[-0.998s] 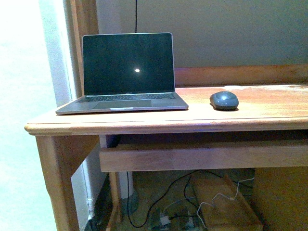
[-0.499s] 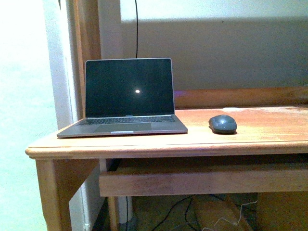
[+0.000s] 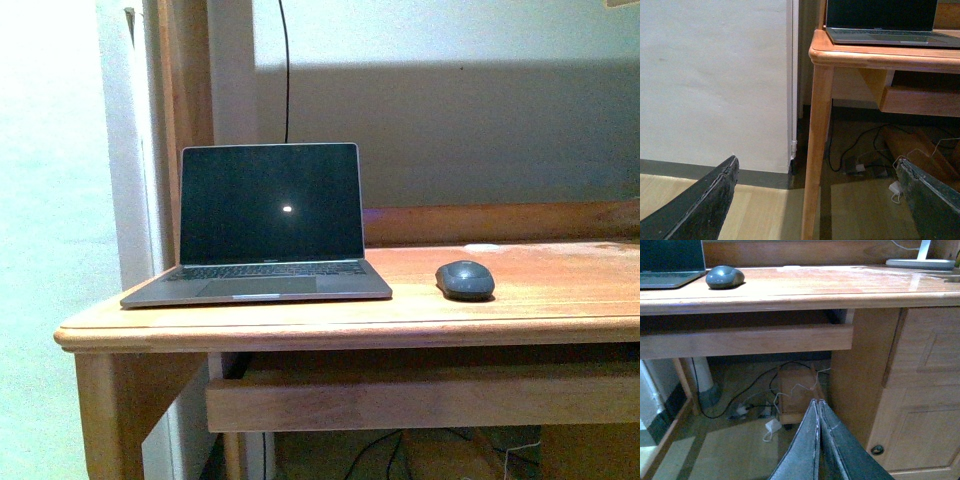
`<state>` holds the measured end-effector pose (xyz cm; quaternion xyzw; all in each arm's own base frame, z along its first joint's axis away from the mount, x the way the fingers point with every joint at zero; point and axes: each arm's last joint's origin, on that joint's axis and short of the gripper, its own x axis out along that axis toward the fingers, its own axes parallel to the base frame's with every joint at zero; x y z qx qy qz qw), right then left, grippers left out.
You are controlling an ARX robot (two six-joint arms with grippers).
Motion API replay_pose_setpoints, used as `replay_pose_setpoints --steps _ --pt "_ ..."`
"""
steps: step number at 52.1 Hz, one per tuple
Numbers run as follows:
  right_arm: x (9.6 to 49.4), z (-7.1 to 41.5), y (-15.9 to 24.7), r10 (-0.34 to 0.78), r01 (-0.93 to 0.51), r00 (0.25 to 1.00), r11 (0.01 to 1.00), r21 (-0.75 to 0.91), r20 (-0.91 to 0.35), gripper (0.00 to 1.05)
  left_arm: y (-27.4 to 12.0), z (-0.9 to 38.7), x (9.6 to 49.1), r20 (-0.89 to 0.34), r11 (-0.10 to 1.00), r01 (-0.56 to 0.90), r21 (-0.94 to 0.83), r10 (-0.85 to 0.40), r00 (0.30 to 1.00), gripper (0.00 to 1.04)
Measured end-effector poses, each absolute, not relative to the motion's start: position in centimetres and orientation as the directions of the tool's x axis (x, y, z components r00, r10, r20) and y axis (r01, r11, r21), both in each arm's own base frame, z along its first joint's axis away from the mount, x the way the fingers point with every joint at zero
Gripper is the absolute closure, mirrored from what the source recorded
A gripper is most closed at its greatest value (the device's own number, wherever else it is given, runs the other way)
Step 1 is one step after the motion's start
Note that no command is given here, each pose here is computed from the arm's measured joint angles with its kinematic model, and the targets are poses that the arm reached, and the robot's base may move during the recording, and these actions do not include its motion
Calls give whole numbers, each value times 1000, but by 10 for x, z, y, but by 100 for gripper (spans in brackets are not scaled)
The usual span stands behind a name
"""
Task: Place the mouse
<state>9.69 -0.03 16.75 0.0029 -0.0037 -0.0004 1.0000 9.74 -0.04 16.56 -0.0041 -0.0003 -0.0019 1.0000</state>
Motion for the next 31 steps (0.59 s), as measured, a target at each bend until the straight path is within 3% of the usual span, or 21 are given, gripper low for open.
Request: replay_pose_setpoints --steps 10,31 --pt "97 168 0 -1 1 1000 1000 4 7 101 0 166 97 1 1000 4 -8 -4 1000 8" --pt "97 168 0 -1 1 1000 1000 3 7 41 0 166 97 1 1000 4 -8 -4 1000 8"
